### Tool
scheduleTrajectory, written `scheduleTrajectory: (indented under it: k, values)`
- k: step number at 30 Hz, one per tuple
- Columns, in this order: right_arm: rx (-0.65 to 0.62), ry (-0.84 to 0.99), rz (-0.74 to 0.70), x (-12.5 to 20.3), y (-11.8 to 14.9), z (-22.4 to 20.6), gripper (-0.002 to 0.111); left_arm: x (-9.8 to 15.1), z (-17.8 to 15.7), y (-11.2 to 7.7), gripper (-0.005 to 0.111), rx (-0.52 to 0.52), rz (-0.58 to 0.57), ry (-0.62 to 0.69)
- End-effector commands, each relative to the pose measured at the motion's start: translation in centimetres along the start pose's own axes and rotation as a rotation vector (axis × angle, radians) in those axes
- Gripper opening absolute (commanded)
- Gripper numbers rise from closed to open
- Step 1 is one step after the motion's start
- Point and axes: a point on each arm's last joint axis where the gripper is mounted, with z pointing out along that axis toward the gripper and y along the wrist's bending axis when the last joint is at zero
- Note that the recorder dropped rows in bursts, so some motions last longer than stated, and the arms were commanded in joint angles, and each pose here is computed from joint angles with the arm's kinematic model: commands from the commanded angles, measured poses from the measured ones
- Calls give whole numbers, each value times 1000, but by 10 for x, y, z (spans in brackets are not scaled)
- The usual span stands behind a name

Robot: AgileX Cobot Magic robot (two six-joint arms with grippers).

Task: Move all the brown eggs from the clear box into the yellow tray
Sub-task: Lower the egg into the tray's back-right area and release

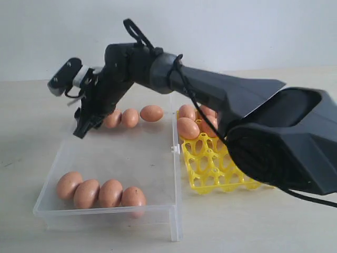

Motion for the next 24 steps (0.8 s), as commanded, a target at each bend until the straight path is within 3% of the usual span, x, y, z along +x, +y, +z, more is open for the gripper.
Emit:
scheduleTrajectory:
  k: [1, 5, 8, 12, 17, 24]
  values:
    - [124, -100, 181, -13, -14, -50, 0, -2, -1, 0, 0, -2, -5, -18]
    - [274, -276, 254, 12, -13, -89, 0, -2, -1, 0, 0, -2, -5, -18]
    - [398, -398, 342, 60, -6, -121, 0, -2, -1, 0, 0, -2, -5, -18]
    - [462, -576, 469, 123, 5, -157, 0, -2, -1, 0, 0, -2, -5, -18]
    - [528, -549, 593, 195, 5, -185, 0, -2, -1, 0, 0, -2, -5, -18]
    - [581, -552, 629, 247, -1, -203, 0, -2, -1, 0, 0, -2, -5, -18]
